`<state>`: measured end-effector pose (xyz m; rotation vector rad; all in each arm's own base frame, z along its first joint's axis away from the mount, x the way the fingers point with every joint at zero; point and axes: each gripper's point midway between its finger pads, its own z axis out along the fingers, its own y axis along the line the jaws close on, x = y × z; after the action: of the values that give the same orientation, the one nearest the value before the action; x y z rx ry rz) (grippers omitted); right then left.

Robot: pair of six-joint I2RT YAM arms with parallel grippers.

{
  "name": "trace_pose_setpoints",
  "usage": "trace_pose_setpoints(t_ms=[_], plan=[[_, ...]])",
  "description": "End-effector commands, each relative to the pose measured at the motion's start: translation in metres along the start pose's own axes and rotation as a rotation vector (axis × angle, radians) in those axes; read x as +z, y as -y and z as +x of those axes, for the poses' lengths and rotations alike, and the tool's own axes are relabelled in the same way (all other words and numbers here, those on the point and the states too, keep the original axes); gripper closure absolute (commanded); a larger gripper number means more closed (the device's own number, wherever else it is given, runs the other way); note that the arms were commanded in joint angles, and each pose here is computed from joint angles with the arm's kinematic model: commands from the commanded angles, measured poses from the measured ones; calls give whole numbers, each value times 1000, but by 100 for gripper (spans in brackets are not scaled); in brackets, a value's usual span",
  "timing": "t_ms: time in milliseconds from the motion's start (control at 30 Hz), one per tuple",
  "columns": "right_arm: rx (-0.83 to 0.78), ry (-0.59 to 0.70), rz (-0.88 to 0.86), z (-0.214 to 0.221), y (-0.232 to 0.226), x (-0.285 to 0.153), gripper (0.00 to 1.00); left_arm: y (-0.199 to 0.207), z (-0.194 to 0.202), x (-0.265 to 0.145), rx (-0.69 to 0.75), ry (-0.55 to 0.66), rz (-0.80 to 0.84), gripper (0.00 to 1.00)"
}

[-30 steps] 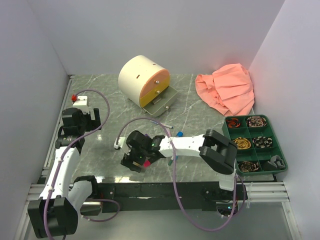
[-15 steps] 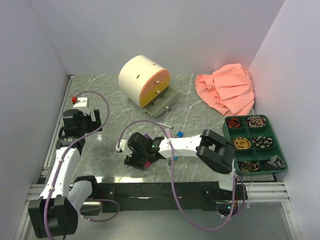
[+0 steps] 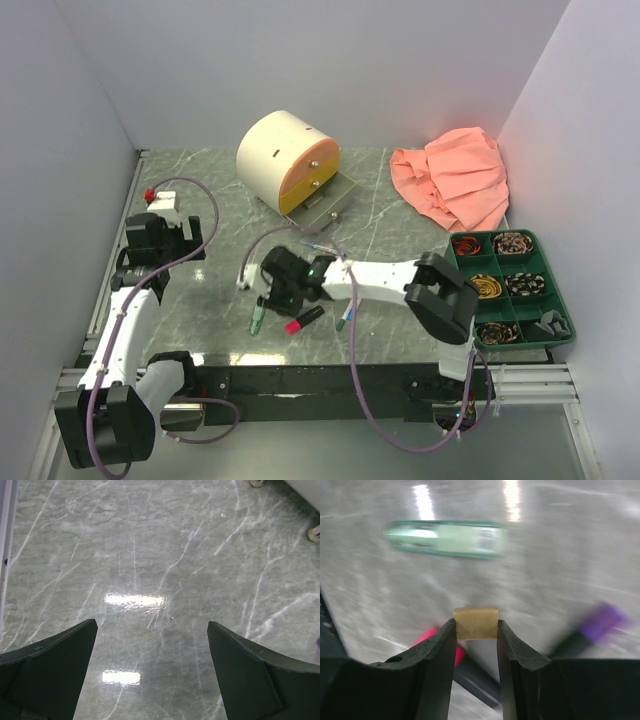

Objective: Sort the stationery into containers
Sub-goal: Pick up the stationery from the center of the board, then place the stationery in the drawer.

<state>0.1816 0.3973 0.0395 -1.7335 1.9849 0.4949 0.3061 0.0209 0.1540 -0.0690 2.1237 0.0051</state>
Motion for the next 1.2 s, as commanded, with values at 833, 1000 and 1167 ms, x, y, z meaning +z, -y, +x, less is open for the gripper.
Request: trace_pose_setpoints(t_ms=[833,1000,1167], plan=[[285,223,428,-34,261,-116,83,-2,-84,43,-47,29,23,0],[317,210,445,-30,270,-106,64,-4,-81,43,-63,22,20,1],[343,220,469,-29,263,-125,46,-5,-82,37,-67,31,14,0]])
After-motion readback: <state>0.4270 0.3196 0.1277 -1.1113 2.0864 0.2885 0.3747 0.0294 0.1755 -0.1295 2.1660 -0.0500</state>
